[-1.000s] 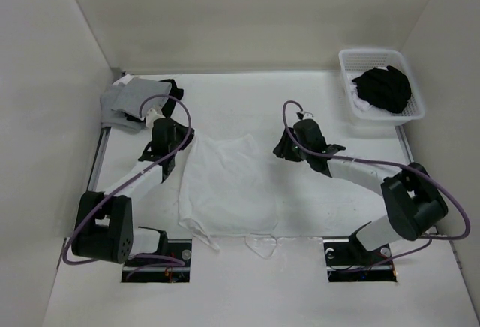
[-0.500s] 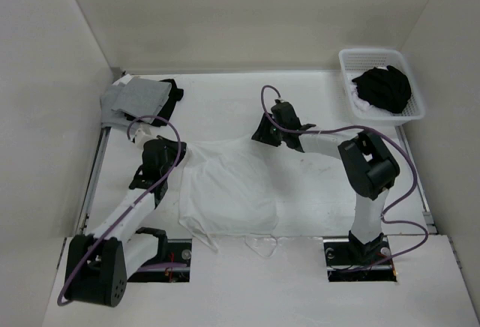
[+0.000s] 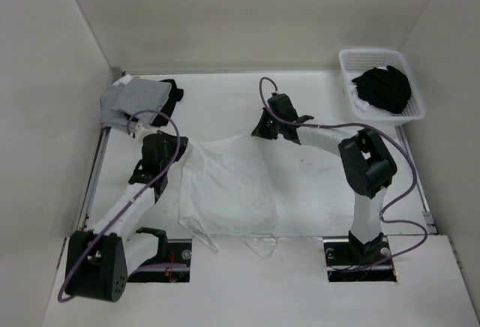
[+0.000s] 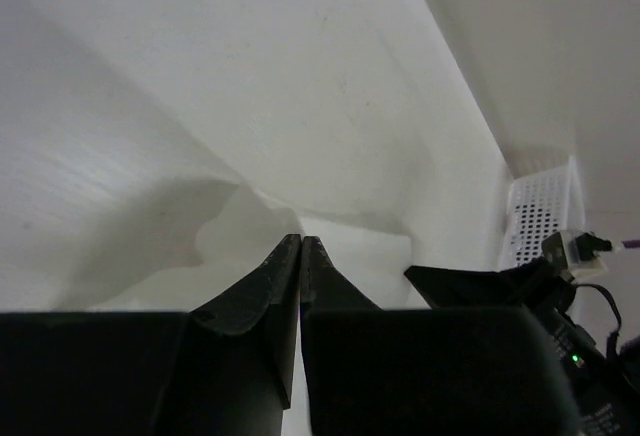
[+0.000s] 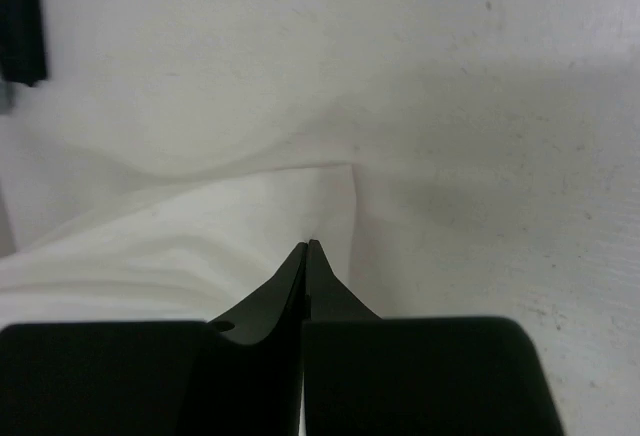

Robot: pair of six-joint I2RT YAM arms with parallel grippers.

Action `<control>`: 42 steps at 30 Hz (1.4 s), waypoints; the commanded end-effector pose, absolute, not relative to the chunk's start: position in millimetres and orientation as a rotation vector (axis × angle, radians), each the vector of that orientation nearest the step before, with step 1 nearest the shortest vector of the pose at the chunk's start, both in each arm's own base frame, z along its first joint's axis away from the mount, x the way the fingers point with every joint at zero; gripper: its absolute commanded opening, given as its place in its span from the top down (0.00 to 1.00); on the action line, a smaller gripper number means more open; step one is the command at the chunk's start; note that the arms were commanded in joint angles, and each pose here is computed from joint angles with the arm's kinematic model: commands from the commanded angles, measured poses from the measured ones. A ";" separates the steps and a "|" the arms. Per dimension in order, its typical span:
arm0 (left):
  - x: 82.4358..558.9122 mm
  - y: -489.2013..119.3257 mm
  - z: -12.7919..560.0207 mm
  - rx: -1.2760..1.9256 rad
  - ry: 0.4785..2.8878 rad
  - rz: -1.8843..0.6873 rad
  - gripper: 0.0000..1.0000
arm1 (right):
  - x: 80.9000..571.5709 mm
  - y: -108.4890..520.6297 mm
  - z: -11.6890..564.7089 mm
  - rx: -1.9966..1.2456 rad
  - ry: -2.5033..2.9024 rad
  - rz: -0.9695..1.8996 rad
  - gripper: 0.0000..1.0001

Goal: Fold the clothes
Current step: Flatten the tank top out

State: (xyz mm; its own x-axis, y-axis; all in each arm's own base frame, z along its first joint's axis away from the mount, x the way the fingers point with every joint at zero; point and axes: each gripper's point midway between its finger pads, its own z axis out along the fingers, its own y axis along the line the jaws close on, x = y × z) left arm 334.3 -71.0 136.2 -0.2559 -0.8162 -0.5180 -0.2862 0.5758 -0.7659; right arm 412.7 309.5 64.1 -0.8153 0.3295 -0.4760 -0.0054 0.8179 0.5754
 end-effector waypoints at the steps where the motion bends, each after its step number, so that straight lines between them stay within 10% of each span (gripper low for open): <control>1: 393.0 -92.4 242.2 -0.824 1.553 -0.846 1.00 | 461.4 300.1 235.4 0.215 2.027 0.896 1.00; 10: 418.3 -98.2 464.7 -0.531 1.214 -0.926 1.00 | 436.4 255.4 458.1 0.065 1.648 0.917 0.99; 21: 363.5 -115.1 219.6 -0.498 1.573 -0.768 0.91 | 362.0 252.2 205.1 0.162 1.950 0.820 0.98; 26: 312.6 -101.1 113.6 -0.529 1.746 -0.689 0.68 | 316.5 240.7 89.5 0.241 2.119 0.731 0.81; 34: 296.4 -74.1 120.7 -0.679 1.705 -0.648 0.64 | 291.8 216.0 78.5 0.304 2.163 0.683 0.60; 40: 333.2 -55.2 122.8 -0.764 1.741 -0.455 0.63 | 319.1 226.3 83.0 0.314 2.196 0.678 0.91; 42: 353.6 -59.6 116.9 -0.770 1.776 -0.438 0.63 | 335.6 231.6 79.7 0.317 2.210 0.654 0.88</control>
